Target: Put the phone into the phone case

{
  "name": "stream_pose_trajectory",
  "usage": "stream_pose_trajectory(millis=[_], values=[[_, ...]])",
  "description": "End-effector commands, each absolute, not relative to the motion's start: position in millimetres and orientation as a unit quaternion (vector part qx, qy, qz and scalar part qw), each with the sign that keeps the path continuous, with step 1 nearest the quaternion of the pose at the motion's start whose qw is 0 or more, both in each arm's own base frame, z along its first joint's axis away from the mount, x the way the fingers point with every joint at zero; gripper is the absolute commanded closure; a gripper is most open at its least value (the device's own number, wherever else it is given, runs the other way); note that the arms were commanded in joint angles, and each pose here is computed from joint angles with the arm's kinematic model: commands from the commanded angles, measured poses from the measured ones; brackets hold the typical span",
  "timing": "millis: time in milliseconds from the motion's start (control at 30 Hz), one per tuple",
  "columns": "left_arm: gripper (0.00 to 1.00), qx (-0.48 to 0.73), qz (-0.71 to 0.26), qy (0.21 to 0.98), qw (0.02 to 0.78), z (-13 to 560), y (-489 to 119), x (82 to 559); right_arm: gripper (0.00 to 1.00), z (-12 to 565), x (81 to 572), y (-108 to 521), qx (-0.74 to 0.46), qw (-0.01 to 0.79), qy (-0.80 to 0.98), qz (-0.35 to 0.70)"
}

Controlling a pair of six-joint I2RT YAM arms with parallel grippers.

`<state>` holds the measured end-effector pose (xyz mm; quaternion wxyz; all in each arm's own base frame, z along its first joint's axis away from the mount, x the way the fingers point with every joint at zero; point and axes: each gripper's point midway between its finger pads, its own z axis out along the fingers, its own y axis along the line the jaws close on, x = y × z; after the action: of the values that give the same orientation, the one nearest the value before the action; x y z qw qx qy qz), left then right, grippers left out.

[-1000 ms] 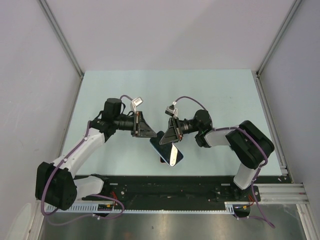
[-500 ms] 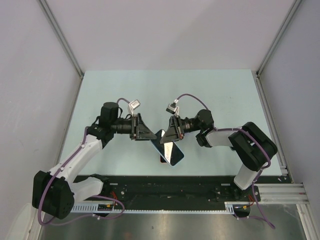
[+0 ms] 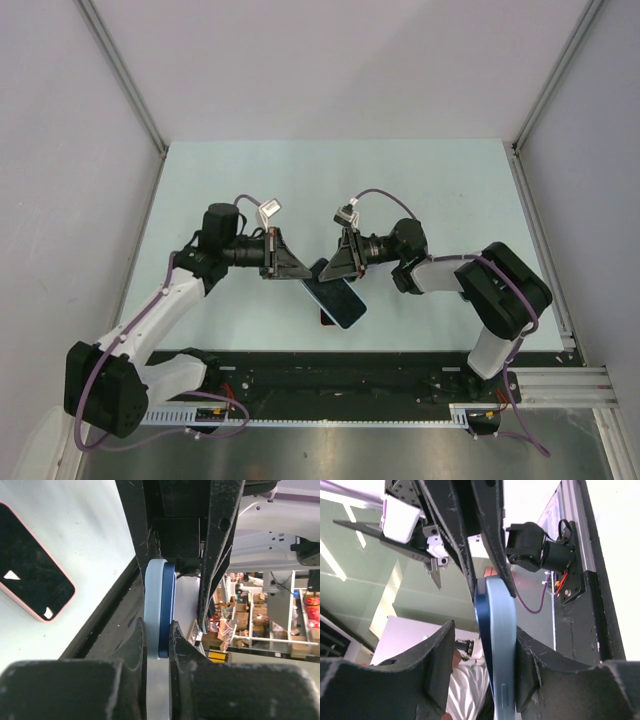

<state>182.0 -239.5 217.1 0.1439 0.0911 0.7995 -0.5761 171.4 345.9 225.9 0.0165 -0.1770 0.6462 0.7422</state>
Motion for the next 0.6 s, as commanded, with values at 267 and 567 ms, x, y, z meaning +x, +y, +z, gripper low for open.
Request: stream_pose_trajectory(millis=[267,567], values=[[0.76,0.103,-0.544,0.819,0.152,214,-233,187,0.92,283,170,336,-0.258,0.147,0.550,0.781],[0.55,0.094,-0.634,0.753,0.151,249,-240,167,0.91,303,164,331,-0.268,0.171,0.530,0.786]])
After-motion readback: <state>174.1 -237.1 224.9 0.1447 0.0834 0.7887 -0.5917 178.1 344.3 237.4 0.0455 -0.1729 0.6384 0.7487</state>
